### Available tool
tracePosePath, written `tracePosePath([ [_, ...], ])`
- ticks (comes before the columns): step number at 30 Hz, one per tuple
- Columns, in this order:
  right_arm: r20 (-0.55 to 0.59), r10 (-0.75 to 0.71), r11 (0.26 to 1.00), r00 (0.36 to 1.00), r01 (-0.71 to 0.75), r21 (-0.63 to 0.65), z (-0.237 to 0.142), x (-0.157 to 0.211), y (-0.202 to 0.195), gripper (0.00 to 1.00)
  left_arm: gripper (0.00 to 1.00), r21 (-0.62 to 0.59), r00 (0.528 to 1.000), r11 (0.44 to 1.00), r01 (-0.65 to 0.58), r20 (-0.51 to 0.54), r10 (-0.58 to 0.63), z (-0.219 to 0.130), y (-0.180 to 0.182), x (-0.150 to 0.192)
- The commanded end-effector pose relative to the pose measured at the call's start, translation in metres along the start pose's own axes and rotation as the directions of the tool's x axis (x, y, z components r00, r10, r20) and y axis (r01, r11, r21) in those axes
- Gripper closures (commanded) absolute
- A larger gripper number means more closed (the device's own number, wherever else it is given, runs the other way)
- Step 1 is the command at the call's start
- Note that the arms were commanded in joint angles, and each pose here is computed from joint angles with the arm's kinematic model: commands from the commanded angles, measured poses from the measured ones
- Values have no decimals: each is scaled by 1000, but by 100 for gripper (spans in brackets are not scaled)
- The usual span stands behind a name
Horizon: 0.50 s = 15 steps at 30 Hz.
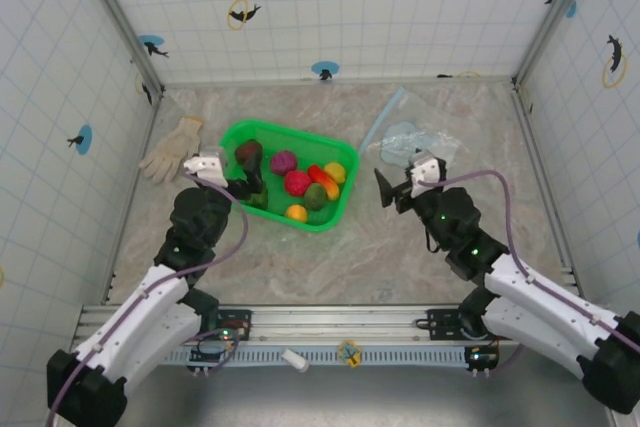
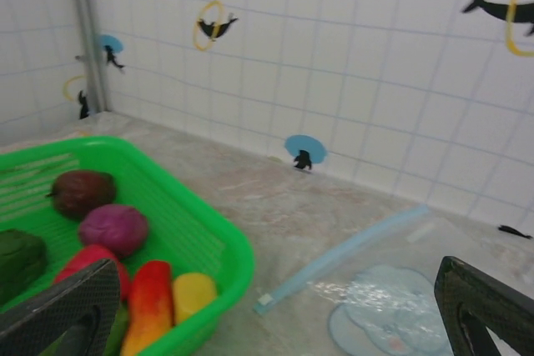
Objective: Place the food in the zip-top bag and seal the zipper
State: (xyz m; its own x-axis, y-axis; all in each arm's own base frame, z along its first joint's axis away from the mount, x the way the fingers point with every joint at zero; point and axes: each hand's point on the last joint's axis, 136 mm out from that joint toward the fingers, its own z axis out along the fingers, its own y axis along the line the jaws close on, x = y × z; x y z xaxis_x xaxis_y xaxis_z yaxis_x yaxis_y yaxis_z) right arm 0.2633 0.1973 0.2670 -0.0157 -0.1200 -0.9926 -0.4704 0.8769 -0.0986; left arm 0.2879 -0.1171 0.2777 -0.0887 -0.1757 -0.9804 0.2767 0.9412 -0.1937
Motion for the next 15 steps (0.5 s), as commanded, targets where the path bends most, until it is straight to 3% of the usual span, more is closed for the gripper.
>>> tracePosePath([
  [1,-195,-75,988,978,100,118,-15,2,-3,0,2,-157,957,984,89,-262,-128,-25,15,41],
  [3,-285,32,988,958,13,155,-25,-1,-4,0,2,-114,897,986,119,-414,-156,-39,1,51],
  [5,-359,58,996,932,-32,78,-32,-9,3,0,2,-14,835,989,148,-534,-133,-50,-22,56],
  [6,-346,103,991,933,-66,117,-35,-11,-6,0,2,-28,813,986,162,-564,-149,-55,-23,57],
  [7,-302,177,973,937,-122,194,-37,-10,-21,0,2,-119,794,973,200,-562,-232,-58,-13,63],
  [8,-277,204,972,939,-161,168,-38,-8,-23,0,3,-237,772,942,237,-542,-331,-63,2,72],
  [10,-277,238,971,931,-218,103,-33,-7,-20,5,2,-223,747,932,286,-557,-362,-67,-5,78],
  [13,-444,242,969,863,-194,152,-18,11,-26,20,2,-139,712,922,362,-597,-370,-70,-24,84],
  [15,-550,240,971,800,-209,119,-13,32,-11,19,3,-108,671,926,361,-660,-338,-77,-32,98],
])
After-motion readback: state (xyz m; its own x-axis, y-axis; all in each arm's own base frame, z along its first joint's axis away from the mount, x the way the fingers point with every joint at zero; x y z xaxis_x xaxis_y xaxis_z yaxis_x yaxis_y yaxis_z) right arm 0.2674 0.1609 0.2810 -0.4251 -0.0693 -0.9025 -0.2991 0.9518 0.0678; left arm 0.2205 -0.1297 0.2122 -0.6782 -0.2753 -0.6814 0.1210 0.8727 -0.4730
